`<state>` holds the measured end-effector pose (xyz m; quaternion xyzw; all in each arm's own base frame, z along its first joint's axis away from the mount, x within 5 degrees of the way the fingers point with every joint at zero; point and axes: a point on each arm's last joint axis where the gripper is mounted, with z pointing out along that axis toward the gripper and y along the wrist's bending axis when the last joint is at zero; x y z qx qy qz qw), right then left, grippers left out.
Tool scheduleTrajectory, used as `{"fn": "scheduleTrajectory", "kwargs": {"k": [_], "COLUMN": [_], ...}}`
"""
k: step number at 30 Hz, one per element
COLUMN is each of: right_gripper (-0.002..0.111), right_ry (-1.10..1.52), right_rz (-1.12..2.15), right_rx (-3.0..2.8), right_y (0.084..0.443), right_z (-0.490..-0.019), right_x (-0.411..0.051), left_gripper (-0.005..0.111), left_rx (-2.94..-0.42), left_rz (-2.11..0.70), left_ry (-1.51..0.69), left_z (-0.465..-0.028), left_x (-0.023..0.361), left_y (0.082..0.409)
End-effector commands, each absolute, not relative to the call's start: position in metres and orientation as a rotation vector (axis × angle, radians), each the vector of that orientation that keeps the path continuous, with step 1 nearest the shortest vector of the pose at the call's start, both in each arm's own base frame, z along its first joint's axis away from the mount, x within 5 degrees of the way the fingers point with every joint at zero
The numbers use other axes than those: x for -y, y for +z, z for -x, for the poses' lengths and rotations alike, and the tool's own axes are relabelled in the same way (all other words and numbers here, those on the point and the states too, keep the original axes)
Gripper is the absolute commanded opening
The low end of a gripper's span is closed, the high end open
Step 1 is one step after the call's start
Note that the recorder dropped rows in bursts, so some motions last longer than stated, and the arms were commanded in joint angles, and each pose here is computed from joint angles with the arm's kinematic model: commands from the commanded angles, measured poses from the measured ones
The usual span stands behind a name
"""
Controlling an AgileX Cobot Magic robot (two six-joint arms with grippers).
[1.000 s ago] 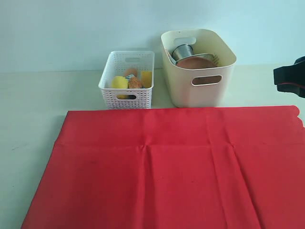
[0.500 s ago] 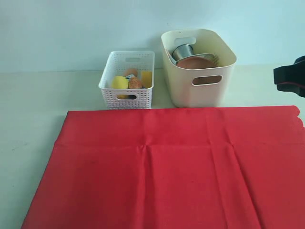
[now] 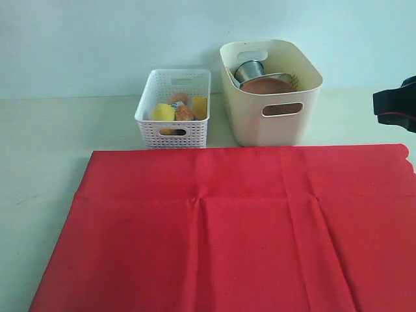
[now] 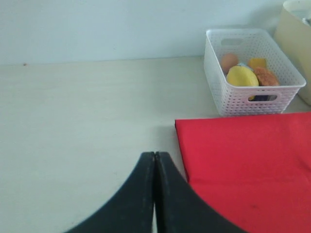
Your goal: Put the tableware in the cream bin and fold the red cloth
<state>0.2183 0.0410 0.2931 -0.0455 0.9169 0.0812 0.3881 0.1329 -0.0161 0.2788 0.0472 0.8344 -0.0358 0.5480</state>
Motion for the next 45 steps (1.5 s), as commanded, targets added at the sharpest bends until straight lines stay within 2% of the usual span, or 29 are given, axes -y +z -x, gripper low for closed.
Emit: {"fn": "scheduleTrajectory", "kwargs": {"k": [1,17,24,37,45], "right_gripper": [0.038,0.038,0.038,0.038,0.038], "right_ry": [0.211,0.218,0.230,0.245,0.227], "right_rz": [0.117,0.110,0.101,0.092,0.137], "right_rx": [-2.315,-2.309,-2.309,-2.318,-2.327], "right_y": [0.295,0.295,0.295,0.295,0.294], "right_z": [-0.217,-0.217,-0.217,-0.217,-0.216], "right_x": [-0.041,-0.041,-0.042,-0.043,-0.043], "left_gripper": [0.000,0.000,0.000,0.000,0.000], "left_rx": [-1.856,-1.844,-1.972,-2.052,-2.234], "left_rz": [-0.096,-0.070,0.051,-0.075,-0.098], "left_ry": [-0.092,-0.112,-0.213,-0.212,-0.250], "left_z": [-0.137,-0.137,-0.133,-0.129,-0.139], "left_x": [0.016,0.016,0.017,0.026,0.035], "left_y": [0.291,0.292,0.282,0.275,0.266]}}
